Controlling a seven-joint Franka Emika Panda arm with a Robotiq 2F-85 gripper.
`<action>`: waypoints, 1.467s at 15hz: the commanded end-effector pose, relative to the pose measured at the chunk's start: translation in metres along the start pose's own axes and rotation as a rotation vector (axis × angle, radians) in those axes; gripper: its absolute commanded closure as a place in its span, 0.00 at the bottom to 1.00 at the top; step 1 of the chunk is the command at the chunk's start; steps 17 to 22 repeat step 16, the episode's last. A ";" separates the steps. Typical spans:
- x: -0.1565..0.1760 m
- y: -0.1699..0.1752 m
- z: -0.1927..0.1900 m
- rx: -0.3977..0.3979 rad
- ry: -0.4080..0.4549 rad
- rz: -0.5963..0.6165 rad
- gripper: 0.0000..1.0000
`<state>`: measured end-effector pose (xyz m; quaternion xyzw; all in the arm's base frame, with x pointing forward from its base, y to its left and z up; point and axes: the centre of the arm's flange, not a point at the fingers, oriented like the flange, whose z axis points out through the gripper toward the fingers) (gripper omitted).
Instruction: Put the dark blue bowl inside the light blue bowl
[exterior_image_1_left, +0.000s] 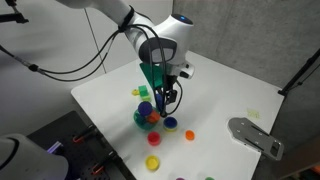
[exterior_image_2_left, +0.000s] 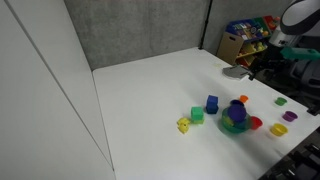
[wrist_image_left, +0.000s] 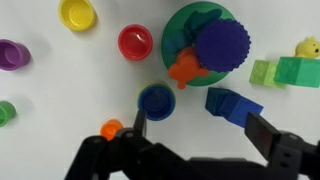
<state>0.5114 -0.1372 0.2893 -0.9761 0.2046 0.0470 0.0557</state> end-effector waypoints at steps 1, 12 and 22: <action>-0.032 -0.003 -0.048 -0.035 -0.028 -0.005 0.00; -0.084 -0.013 -0.128 -0.153 0.080 -0.086 0.00; -0.076 -0.014 -0.125 -0.130 0.078 -0.092 0.00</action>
